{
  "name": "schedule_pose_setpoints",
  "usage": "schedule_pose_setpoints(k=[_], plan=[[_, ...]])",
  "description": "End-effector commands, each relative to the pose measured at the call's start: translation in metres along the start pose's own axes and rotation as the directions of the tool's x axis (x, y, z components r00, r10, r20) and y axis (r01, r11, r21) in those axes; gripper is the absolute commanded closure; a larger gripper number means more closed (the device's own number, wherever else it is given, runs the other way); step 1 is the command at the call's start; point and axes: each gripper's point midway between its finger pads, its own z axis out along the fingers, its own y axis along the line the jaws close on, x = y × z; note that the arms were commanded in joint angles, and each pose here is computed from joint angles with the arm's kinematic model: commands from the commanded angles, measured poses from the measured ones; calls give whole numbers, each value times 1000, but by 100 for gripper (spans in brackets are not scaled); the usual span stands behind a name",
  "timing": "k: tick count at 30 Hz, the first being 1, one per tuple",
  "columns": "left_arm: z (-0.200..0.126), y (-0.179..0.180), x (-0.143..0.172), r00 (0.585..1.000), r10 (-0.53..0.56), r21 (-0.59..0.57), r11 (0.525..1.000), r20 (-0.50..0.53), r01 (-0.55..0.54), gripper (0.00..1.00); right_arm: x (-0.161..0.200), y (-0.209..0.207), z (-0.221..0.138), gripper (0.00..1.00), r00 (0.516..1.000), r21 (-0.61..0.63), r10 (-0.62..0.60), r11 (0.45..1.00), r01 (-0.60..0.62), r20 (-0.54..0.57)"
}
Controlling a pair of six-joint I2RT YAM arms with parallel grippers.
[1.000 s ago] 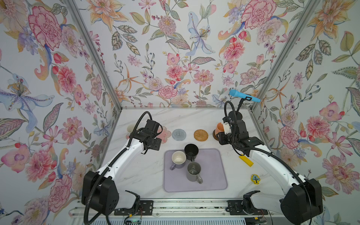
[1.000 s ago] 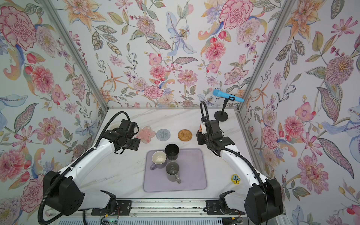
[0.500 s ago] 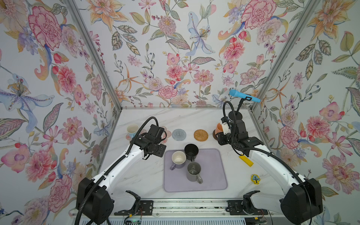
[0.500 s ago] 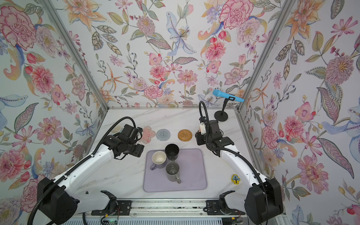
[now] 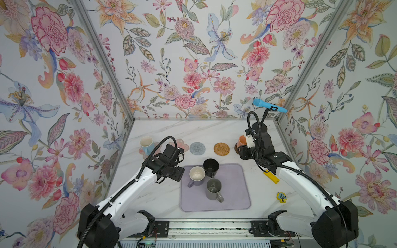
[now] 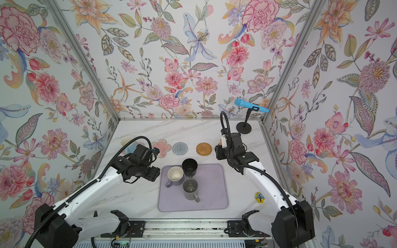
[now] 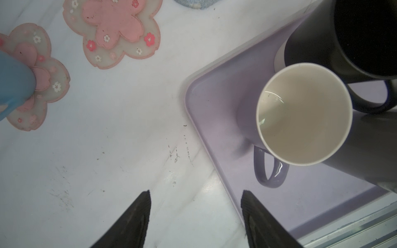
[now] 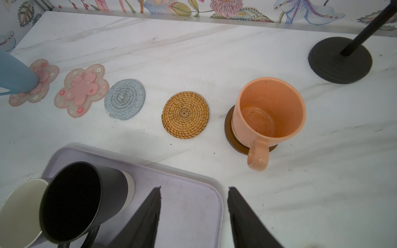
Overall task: Place cups on coasters
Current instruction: Pick up the cup from the tray.
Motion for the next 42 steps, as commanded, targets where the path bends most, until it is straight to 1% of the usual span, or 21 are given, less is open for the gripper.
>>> schedule_pose_setpoints(k=[1,4,11,15,19,21,23,25,28,35,42], plan=[[-2,-16,5,999,46,57,997,-1,-46,29,-4,1,-11,47,1000,6,17,1000,-17,16],[-4,-29,7,998,64,94,994,-6,-63,28,-3,3,-13,46,1000,-1,20,1000,-20,14],[-3,-51,11,997,67,104,993,-45,-62,27,-4,7,-14,46,999,-13,28,1000,-28,18],[3,-70,14,996,77,116,991,-48,-71,27,-5,15,-14,45,1000,-54,15,998,-14,13],[14,-78,16,996,68,114,992,-52,-61,27,-3,24,-14,45,1000,-103,-17,995,17,1],[16,-81,15,997,65,114,992,-47,-59,27,-1,28,-15,45,999,-126,-36,991,35,-4],[18,-82,14,997,59,117,992,-41,-54,27,2,38,-17,45,998,-182,-66,981,62,-16],[19,-84,16,997,55,125,991,-45,-49,27,6,47,-19,45,995,-228,-93,970,83,-34],[25,-86,21,997,53,126,991,-60,-46,27,13,55,-21,44,991,-265,-123,959,104,-54],[34,-84,29,997,32,106,994,-67,-25,29,16,57,-21,44,988,-272,-138,955,116,-63],[44,-83,24,999,4,91,996,-39,0,32,12,58,-23,44,988,-276,-146,953,127,-51]])
